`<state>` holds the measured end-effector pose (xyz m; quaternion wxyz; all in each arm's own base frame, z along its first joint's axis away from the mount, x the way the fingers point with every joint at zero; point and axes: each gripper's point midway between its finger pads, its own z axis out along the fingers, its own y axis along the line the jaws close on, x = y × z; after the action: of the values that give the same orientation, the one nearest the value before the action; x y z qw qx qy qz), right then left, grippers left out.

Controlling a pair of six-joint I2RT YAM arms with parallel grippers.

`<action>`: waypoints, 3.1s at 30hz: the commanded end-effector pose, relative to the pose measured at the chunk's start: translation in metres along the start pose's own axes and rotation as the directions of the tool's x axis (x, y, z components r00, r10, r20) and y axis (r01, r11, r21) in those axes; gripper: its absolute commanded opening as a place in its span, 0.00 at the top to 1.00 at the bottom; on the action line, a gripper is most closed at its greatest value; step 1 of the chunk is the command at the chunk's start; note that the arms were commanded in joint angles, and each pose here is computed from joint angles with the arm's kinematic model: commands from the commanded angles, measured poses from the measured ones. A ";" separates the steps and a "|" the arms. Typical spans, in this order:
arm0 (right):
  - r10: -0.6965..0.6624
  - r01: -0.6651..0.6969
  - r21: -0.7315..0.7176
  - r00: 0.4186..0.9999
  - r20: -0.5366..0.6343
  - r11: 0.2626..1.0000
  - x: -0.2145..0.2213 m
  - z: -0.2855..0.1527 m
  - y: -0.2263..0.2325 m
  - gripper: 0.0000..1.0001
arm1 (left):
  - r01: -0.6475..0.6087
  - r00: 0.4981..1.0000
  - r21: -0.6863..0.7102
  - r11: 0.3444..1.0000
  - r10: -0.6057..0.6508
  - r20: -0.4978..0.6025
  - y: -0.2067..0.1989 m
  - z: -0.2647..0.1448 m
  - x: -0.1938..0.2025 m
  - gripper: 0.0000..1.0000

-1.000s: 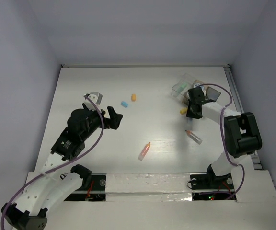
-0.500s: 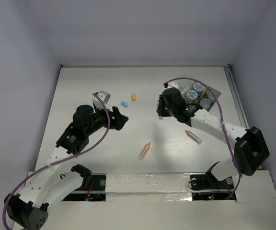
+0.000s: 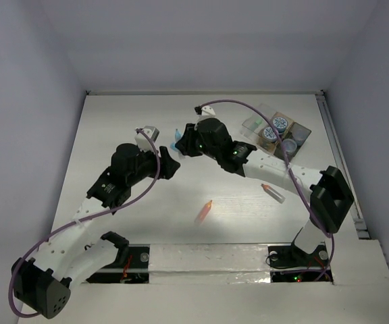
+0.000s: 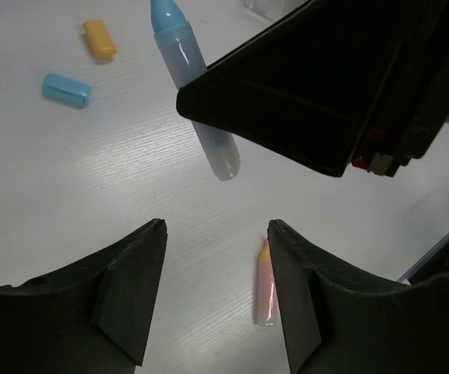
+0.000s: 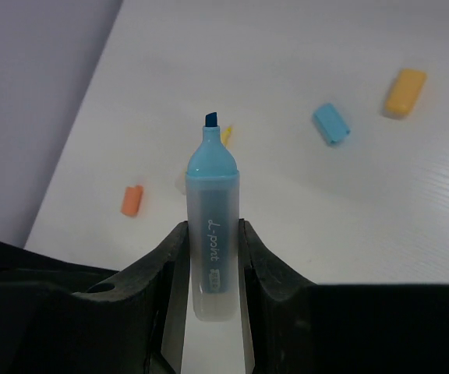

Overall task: Sort the stationery into containers
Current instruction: Pick up the pen from the center of the board, then close the pen cap on the pen.

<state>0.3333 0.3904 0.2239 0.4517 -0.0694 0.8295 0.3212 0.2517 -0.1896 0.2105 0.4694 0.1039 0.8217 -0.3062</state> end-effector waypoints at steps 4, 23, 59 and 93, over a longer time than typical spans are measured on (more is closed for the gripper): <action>0.081 -0.065 -0.199 0.994 0.071 0.978 -0.022 -0.009 0.059 0.92 | 0.023 0.992 -0.027 0.999 -0.020 0.122 -0.002 -0.008 -0.033 0.51; 0.100 -0.078 -0.350 0.994 0.045 0.933 -0.002 -0.035 0.105 0.94 | 0.126 0.970 -0.051 0.991 -0.113 0.215 0.002 -0.009 -0.051 0.73; 0.011 -0.017 -0.510 1.000 -0.015 0.860 0.006 -0.073 0.081 0.46 | 0.019 0.959 -0.185 0.983 0.034 0.280 0.015 -0.053 -0.072 1.00; -0.565 0.519 -0.226 0.769 -0.297 0.825 0.039 0.158 -0.082 0.35 | -0.273 0.894 0.350 0.896 0.101 0.437 -0.082 -0.106 -0.086 1.00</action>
<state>0.4398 0.4356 0.0960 0.3580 -0.3793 0.8118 0.2627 0.1880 -0.1822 0.3396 0.6061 0.2062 0.6329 -0.4353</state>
